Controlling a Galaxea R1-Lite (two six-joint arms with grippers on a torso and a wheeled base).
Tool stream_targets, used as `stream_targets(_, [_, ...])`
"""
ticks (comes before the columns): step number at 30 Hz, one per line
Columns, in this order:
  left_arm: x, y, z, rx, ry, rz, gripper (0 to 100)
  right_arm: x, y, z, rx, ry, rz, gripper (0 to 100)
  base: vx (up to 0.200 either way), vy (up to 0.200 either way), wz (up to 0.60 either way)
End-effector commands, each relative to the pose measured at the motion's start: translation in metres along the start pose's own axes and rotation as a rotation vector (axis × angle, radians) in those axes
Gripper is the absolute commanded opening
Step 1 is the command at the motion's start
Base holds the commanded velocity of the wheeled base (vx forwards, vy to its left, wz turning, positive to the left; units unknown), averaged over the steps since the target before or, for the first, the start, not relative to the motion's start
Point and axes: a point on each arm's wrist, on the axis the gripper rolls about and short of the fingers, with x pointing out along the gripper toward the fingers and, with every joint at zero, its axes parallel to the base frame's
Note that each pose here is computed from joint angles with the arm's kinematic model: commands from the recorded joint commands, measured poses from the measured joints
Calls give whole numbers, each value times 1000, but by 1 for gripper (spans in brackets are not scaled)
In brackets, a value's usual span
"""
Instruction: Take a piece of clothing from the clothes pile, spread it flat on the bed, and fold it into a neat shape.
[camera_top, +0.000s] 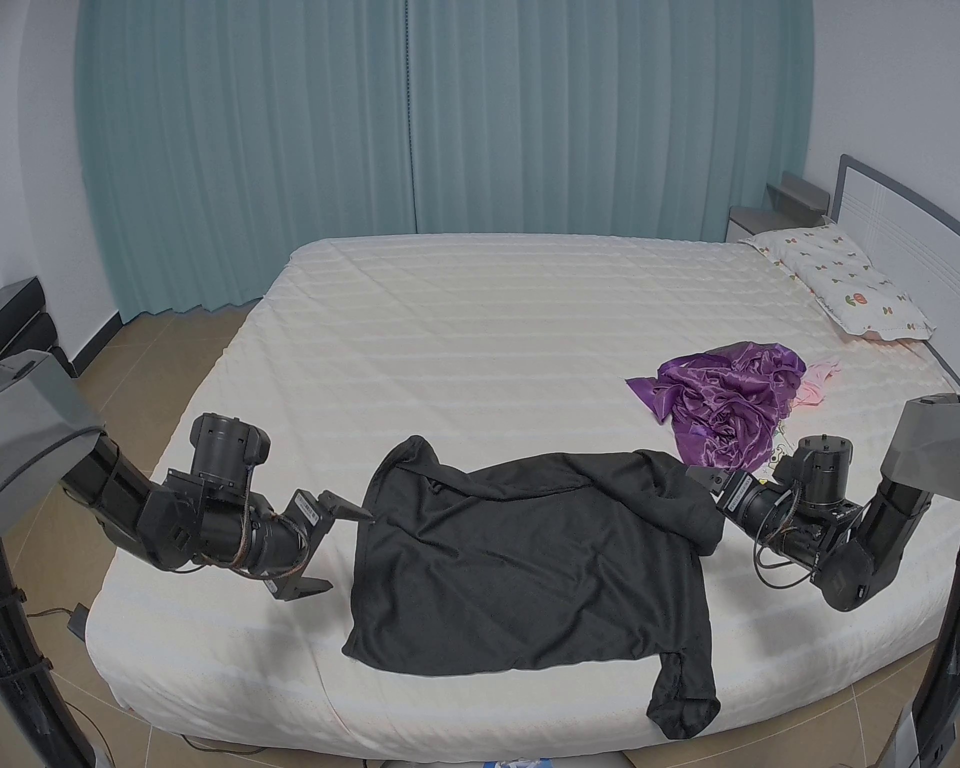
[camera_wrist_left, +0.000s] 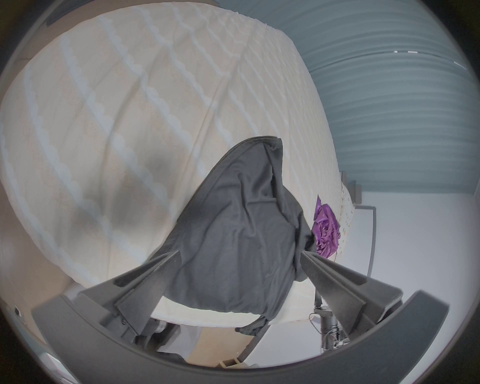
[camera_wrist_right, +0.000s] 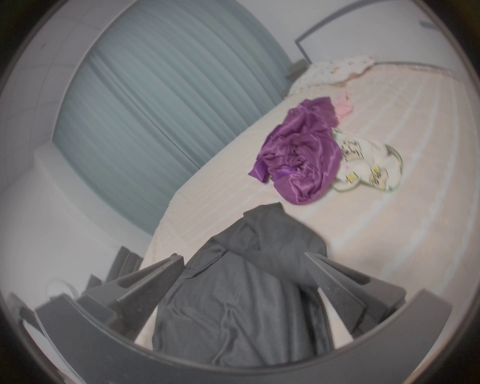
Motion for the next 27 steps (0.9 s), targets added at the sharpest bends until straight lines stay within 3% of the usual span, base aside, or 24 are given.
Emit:
stream_targets(1, [10, 16, -22, 71, 22, 88, 100, -12, -9, 2, 63, -5, -21, 100, 0, 0, 0])
stream_targets(7, [19, 23, -37, 106, 21, 133, 100, -16, -17, 3, 204, -17, -39, 100, 0, 0, 0])
stream_targets(13, [21, 29, -41, 125, 2, 178, 100, -22, -32, -12, 215, 41, -78, 100, 0, 0, 0])
stream_targets(17, [29, 36, -40, 161, -32, 236, 100, -27, -34, -17, 209, 43, -69, 100, 0, 0, 0])
stream_targets(24, [42, 33, -48, 206, -60, 229, 100, -29, -34, -19, 202, 49, -67, 100, 0, 0, 0])
stream_targets(27, [55, 36, -54, 237, -110, 272, 100, -29, -33, -21, 199, 52, -69, 100, 0, 0, 0])
